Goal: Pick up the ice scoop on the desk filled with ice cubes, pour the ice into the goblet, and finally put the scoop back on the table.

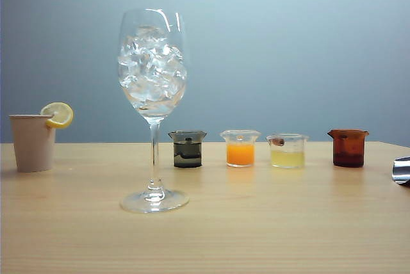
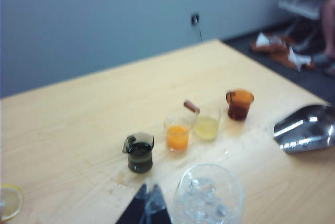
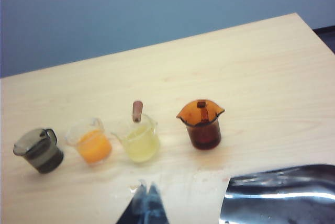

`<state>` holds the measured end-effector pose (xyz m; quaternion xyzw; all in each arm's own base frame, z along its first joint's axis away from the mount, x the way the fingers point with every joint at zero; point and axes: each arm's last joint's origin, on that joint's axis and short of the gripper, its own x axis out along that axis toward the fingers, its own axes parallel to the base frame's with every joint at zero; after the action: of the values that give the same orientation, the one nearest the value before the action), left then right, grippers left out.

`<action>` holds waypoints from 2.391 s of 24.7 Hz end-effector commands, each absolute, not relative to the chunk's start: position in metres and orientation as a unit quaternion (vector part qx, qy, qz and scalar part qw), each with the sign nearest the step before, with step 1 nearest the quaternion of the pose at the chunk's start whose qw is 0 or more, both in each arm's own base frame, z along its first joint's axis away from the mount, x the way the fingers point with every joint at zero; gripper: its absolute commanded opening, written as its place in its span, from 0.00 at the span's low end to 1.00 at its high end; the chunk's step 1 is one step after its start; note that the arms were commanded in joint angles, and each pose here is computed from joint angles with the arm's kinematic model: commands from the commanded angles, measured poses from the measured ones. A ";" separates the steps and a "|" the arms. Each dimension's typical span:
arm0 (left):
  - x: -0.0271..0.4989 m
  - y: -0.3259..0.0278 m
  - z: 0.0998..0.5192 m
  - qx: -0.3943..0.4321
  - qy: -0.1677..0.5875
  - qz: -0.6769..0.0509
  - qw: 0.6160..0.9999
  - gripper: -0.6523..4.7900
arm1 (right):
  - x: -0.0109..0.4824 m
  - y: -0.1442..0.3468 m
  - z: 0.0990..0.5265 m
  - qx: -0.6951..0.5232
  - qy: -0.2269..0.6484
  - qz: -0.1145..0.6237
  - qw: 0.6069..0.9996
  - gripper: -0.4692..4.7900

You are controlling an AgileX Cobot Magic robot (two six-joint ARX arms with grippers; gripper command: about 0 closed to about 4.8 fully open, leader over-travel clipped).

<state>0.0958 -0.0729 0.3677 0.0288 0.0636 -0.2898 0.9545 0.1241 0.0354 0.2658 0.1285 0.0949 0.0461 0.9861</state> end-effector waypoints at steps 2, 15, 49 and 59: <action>0.088 -0.067 0.350 0.015 0.026 -0.289 0.957 0.11 | 0.125 0.041 0.253 0.127 0.087 0.065 0.986 0.08; 0.077 -0.058 0.254 0.002 -0.009 -0.289 0.957 0.11 | 0.128 0.041 0.224 0.093 0.086 0.069 0.989 0.15; 0.085 -0.016 0.207 -0.021 -0.051 -0.113 0.992 0.11 | 0.128 0.041 0.223 0.094 0.090 0.066 0.989 0.15; 0.096 -0.009 0.175 -0.018 -0.040 -0.054 0.998 0.11 | 0.128 0.041 0.223 0.093 0.089 0.064 0.990 0.15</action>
<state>0.0959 -0.0081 0.1730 -0.0194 -0.0174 -0.0512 0.9983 0.1278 0.0412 0.2209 0.0906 0.0992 0.0651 0.9888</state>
